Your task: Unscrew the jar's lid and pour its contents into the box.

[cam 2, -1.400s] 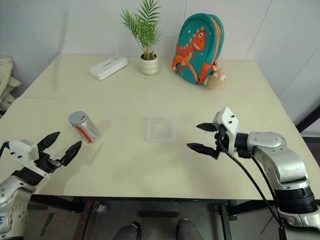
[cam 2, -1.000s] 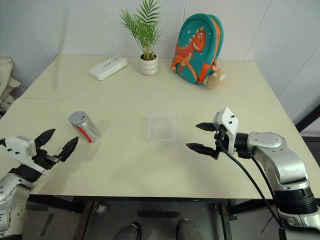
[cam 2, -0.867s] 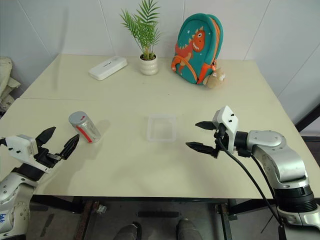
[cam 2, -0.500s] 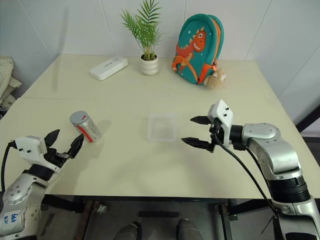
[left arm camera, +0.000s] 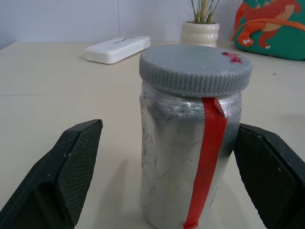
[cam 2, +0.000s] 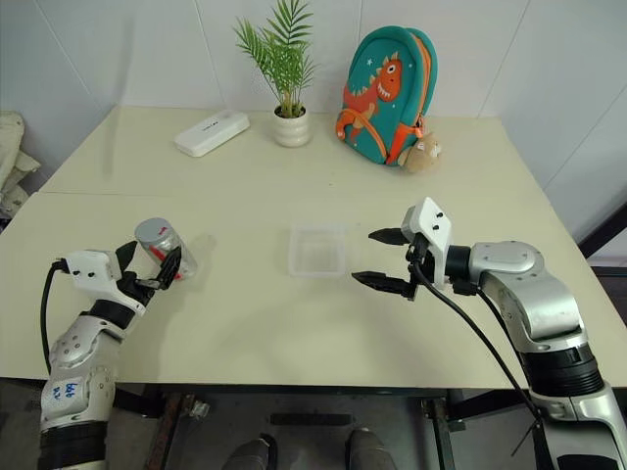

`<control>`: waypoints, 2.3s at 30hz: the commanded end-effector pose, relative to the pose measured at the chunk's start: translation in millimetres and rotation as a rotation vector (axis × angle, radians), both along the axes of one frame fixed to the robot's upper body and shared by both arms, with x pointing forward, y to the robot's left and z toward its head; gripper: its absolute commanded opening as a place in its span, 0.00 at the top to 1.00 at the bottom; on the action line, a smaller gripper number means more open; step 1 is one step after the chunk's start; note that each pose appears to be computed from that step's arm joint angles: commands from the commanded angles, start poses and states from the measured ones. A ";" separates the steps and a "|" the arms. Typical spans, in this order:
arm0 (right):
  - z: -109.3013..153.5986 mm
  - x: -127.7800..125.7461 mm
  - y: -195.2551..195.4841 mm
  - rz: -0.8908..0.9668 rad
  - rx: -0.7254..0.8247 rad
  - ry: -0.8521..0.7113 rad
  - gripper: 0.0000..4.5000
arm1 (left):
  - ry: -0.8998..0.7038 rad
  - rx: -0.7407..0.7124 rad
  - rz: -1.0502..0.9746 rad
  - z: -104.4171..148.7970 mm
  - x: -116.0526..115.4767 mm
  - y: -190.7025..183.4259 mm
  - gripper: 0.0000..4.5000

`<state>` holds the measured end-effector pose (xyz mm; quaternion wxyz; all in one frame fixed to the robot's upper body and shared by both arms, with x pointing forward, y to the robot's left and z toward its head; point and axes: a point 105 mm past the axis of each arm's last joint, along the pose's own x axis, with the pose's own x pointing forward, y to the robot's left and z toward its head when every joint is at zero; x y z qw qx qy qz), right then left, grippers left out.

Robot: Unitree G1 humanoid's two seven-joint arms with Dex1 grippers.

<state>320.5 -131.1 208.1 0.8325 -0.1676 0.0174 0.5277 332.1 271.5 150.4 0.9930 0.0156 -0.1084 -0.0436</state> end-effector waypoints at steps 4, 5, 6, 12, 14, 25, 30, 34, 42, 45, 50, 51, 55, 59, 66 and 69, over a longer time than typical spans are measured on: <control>13.9 -4.3 -2.2 0.007 -0.007 -0.062 0.00 | -0.068 0.007 -0.004 13.3 7.3 -7.9 0.01; 14.2 -4.4 -2.2 0.008 -0.008 -0.063 0.00 | -0.073 0.009 -0.006 14.4 8.0 -8.3 0.01; 14.5 -4.3 -2.1 0.010 -0.009 -0.064 0.00 | -0.082 0.012 -0.010 16.1 8.9 -8.9 0.01; 15.8 -2.2 -0.7 0.014 -0.013 -0.069 0.00 | -0.092 0.020 -0.022 18.1 13.4 -10.6 0.01; 15.6 -1.8 -0.1 0.015 -0.012 -0.068 0.00 | -0.065 0.028 -0.014 12.6 15.2 -9.0 0.10; 17.1 -0.8 5.7 0.021 0.007 -0.073 0.00 | -0.069 0.046 -0.022 16.8 16.7 -10.1 0.57; 26.6 0.6 14.3 0.007 0.044 -0.105 0.00 | -0.140 0.122 -0.146 40.8 12.2 -25.7 0.57; 41.3 -3.2 39.0 0.000 0.128 -0.130 0.00 | -0.161 0.165 -0.309 62.9 7.1 -45.5 0.57; 57.3 -12.9 87.2 -0.013 0.232 -0.149 0.00 | -0.114 0.197 -0.692 75.5 0.7 -97.3 0.57; 66.8 -15.3 106.1 -0.032 0.303 -0.129 0.00 | -0.080 0.195 -0.840 73.8 -3.4 -117.4 0.57; 70.3 -17.5 125.1 -0.084 0.356 -0.104 0.00 | -0.037 0.184 -0.965 73.6 -2.5 -136.2 0.57; 70.4 -17.3 127.3 -0.101 0.367 -0.095 0.00 | -0.024 0.184 -0.990 72.8 -3.2 -139.4 0.57; 64.3 -27.9 140.6 -0.101 0.377 -0.073 0.00 | 0.010 0.199 -1.058 72.0 -2.0 -148.4 0.57; 61.0 -28.1 146.8 -0.131 0.396 -0.056 0.00 | 0.023 0.221 -1.115 71.8 -0.6 -153.4 0.57; 56.0 -18.1 144.8 -0.182 0.359 -0.109 0.00 | 0.036 0.229 -1.176 73.0 -1.2 -158.5 0.57; 58.7 -13.9 143.7 -0.199 0.368 -0.126 0.00 | 0.032 0.237 -1.187 73.6 -1.6 -158.8 0.57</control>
